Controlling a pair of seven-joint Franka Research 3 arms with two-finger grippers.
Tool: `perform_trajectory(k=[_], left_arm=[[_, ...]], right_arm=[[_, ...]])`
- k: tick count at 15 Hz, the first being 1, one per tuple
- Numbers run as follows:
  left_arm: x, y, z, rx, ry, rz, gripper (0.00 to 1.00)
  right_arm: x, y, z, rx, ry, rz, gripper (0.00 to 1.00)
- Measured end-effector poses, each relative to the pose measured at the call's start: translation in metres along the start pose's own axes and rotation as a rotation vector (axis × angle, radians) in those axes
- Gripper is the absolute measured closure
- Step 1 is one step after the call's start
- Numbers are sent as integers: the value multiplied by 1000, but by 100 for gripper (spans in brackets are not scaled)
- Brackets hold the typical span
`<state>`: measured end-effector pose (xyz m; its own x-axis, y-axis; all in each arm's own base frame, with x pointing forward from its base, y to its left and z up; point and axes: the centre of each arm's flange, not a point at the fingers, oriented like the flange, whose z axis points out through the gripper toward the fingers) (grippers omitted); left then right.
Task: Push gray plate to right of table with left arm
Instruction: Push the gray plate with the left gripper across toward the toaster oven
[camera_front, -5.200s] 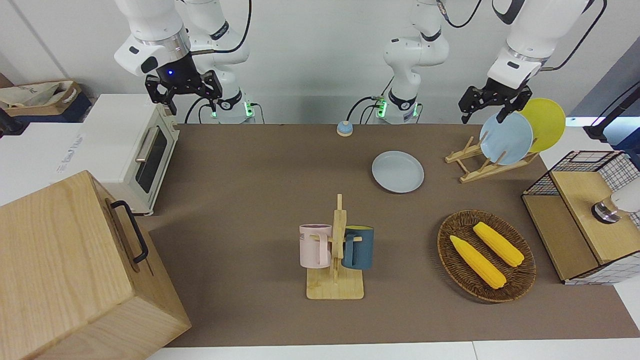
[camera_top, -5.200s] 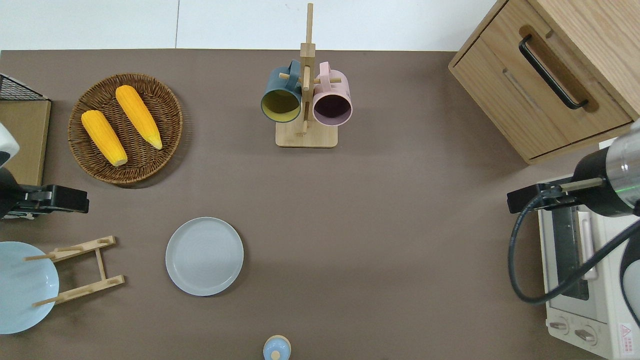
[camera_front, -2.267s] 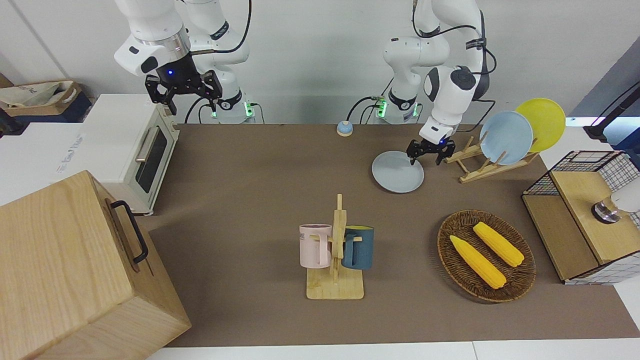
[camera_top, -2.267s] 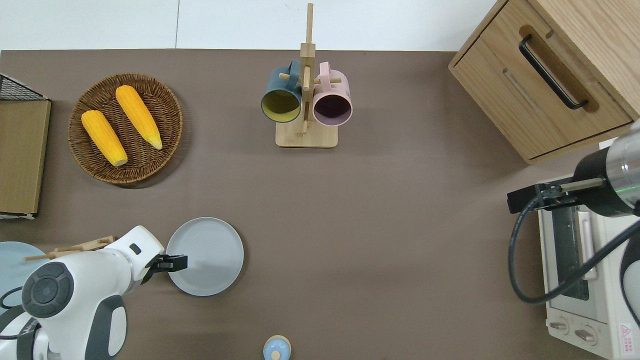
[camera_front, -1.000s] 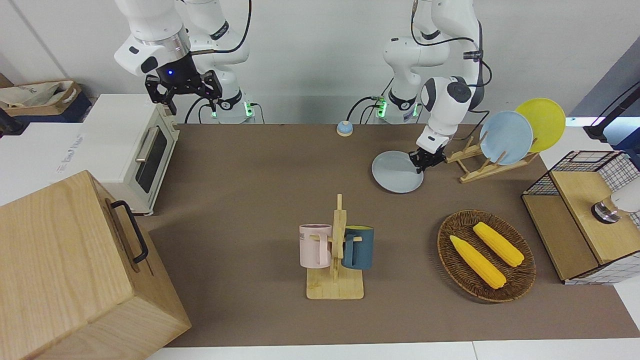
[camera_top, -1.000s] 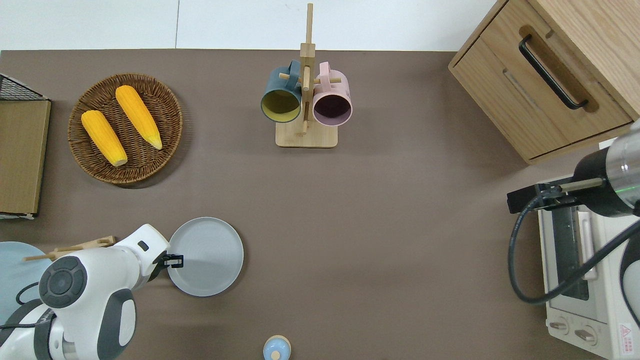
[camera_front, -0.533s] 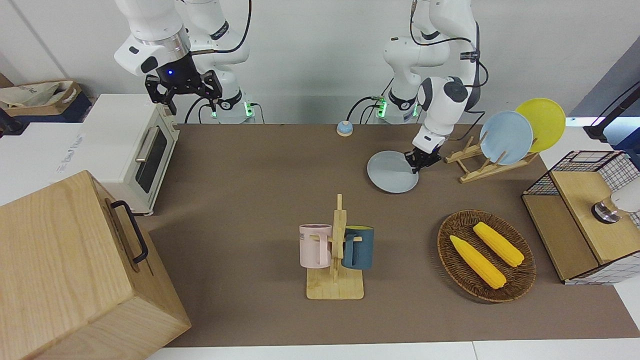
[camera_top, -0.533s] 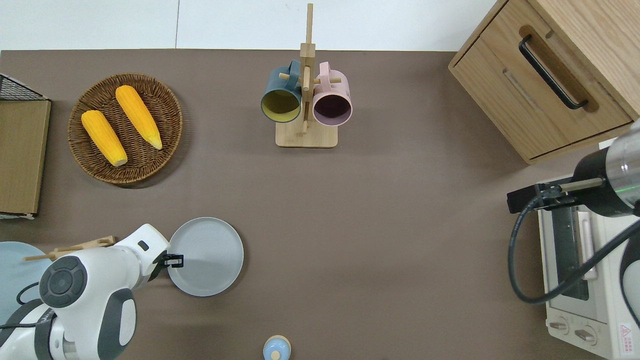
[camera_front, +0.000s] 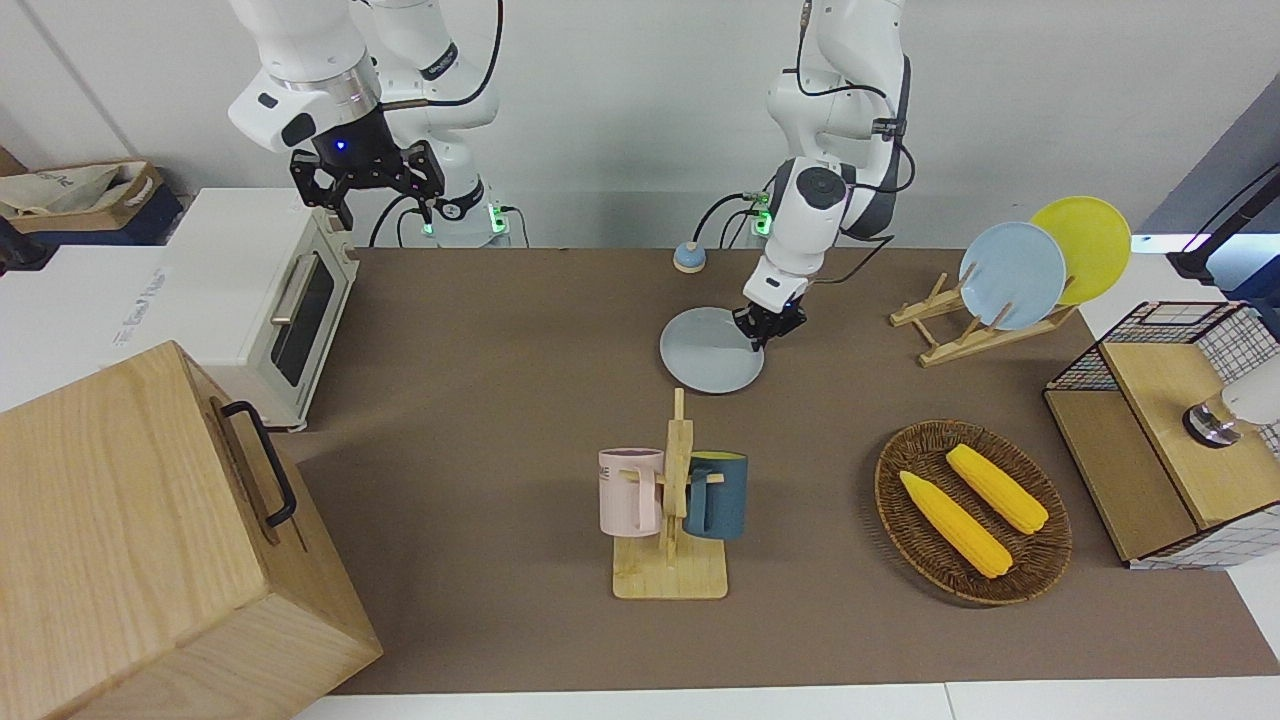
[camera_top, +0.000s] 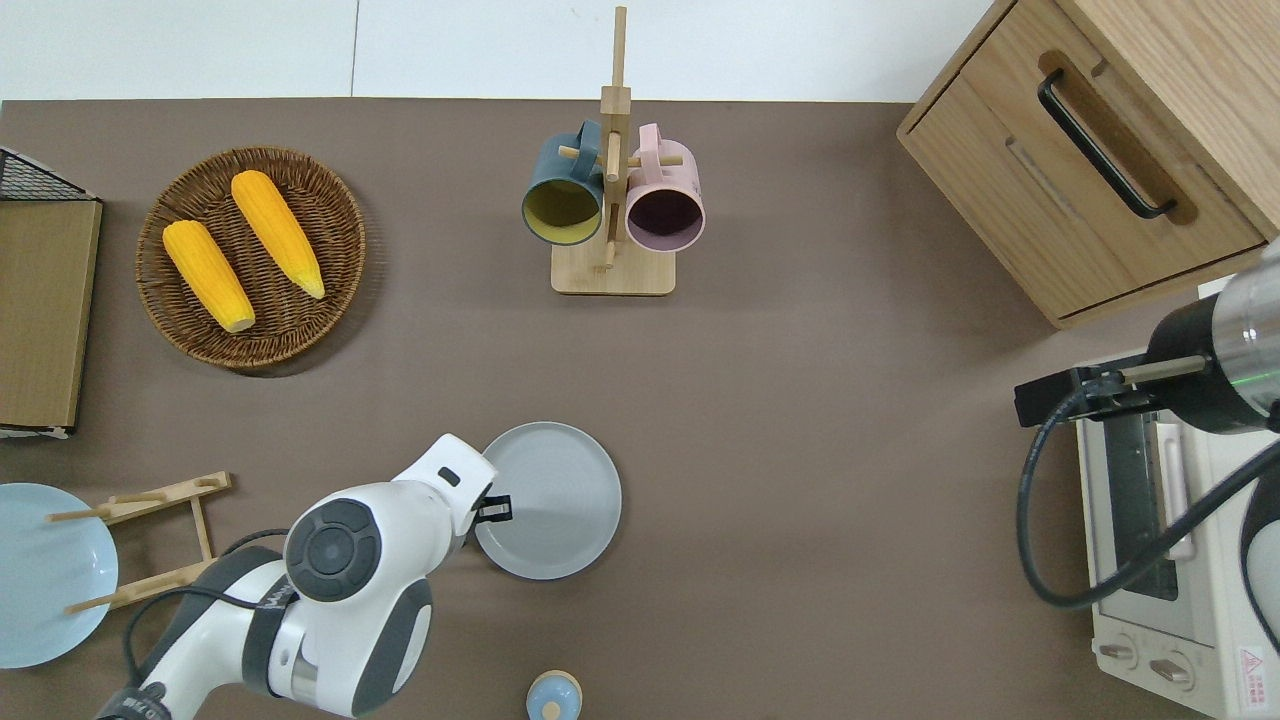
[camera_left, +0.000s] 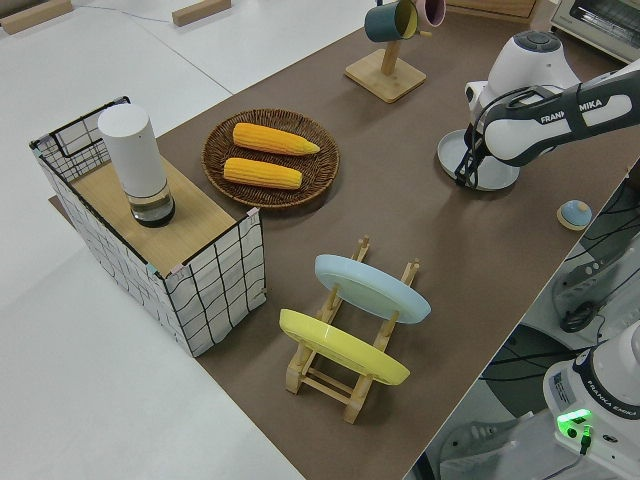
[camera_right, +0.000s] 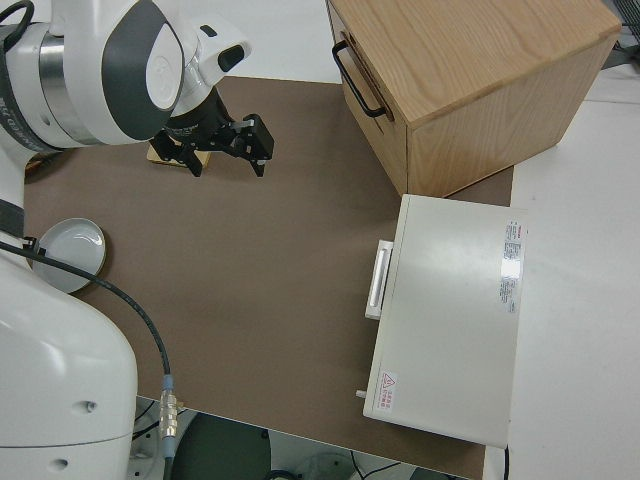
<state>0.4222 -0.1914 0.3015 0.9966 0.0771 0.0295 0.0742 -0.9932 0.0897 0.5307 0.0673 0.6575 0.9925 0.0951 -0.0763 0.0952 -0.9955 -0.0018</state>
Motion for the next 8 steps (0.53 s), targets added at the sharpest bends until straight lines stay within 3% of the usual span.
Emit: perform_trajectory(k=[8], left_arm=[[-18,137,13,-34,-1,-73,96]], right_arm=[[0,0,0,0,0,0,1]])
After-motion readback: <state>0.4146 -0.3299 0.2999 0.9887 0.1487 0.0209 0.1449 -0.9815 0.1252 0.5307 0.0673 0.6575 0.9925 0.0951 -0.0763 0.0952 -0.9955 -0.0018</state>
